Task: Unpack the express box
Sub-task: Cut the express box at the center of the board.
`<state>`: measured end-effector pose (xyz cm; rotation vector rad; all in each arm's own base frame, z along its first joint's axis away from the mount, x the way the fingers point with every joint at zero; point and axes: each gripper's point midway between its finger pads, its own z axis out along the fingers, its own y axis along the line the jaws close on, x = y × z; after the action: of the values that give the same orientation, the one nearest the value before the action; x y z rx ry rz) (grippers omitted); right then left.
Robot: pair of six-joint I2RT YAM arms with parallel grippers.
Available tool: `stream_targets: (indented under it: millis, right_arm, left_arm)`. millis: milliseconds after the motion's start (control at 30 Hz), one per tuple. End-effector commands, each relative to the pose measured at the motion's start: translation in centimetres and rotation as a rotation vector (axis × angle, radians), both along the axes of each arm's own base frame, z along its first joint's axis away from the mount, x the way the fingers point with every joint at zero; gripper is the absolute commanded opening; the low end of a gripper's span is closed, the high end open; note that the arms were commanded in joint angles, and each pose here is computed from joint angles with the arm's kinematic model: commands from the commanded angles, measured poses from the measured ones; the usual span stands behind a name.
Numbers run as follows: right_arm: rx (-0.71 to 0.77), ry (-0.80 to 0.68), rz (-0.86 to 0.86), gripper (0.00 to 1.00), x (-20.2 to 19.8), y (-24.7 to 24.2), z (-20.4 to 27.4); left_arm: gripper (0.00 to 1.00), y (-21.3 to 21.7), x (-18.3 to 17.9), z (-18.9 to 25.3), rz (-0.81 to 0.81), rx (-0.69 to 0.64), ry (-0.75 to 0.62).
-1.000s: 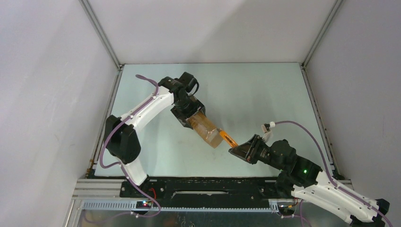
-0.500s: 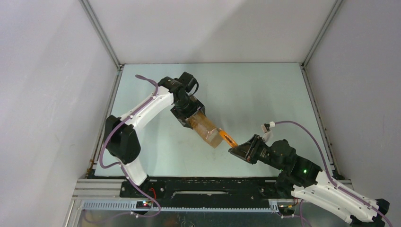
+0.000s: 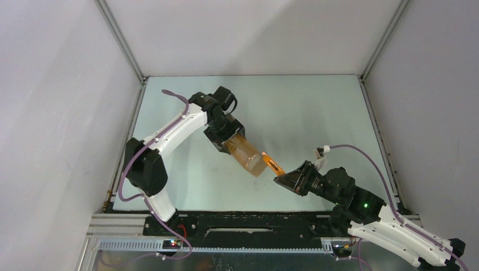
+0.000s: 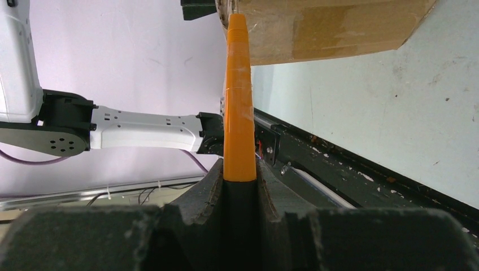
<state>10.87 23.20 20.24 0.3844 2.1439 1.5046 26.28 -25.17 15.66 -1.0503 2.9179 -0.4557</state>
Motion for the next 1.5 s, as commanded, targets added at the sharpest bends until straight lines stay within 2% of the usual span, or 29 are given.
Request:
stream_targets:
  millis: [0, 1467]
  right_arm:
    - [0.022, -0.012, -0.019, 0.0, 0.32, 0.02, 0.62]
    - [0.045, -0.028, -0.004, 0.0, 0.25, 0.49, 1.3]
  left_arm:
    - [0.55, -0.15, -0.39, 0.74, 0.013, -0.04, 0.001]
    - [0.53, -0.55, -0.15, 0.45, 0.009, -0.047, 0.007]
